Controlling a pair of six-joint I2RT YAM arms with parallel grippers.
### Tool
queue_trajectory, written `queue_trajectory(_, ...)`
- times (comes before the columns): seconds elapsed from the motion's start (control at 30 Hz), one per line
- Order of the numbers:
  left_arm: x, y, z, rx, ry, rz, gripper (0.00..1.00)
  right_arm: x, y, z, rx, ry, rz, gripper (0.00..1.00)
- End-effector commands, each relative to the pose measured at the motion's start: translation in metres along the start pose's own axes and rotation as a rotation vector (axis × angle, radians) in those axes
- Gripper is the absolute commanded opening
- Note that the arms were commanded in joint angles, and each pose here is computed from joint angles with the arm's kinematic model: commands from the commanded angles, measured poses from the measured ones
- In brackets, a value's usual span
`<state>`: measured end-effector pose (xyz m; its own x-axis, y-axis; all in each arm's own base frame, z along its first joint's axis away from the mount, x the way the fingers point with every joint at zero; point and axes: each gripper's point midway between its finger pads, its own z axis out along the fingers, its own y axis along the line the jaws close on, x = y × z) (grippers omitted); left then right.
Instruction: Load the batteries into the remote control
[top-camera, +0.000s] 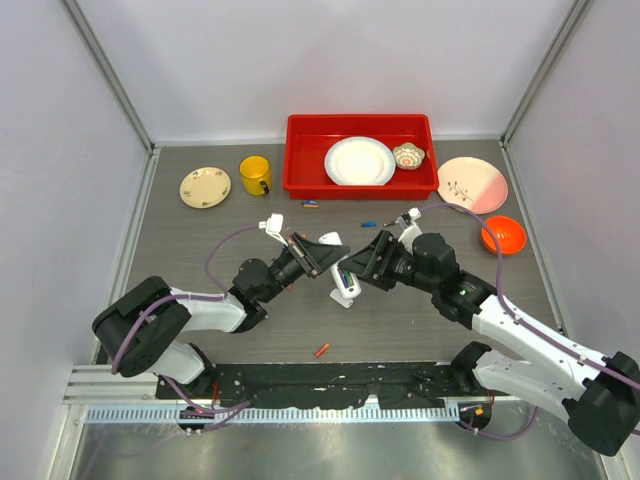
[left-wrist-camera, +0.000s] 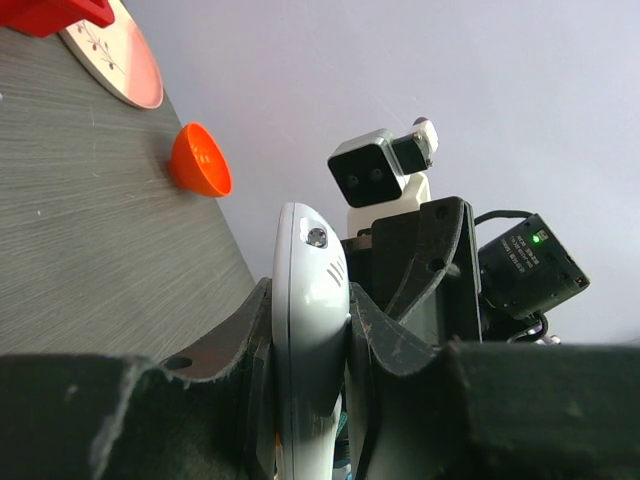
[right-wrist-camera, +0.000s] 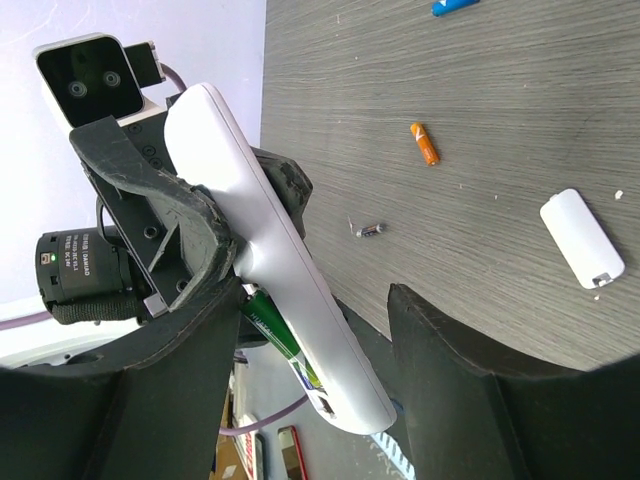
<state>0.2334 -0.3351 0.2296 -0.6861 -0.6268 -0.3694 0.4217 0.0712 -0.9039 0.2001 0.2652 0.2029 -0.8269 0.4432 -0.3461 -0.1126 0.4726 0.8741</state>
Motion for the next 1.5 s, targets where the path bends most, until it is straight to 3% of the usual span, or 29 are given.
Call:
queue_trajectory(0.0,-0.034,-0.079,-0.007,0.290,-0.136,0.034,0.00,0.000,0.006,-0.002,-0.041,-0.002,0.007,0.64)
queue_trajectory(1.47,-0.060,-0.093,0.002,0.319,-0.215,0.049,0.00,0.022,-0.014,-0.002,-0.067,0.053,0.050,0.51)
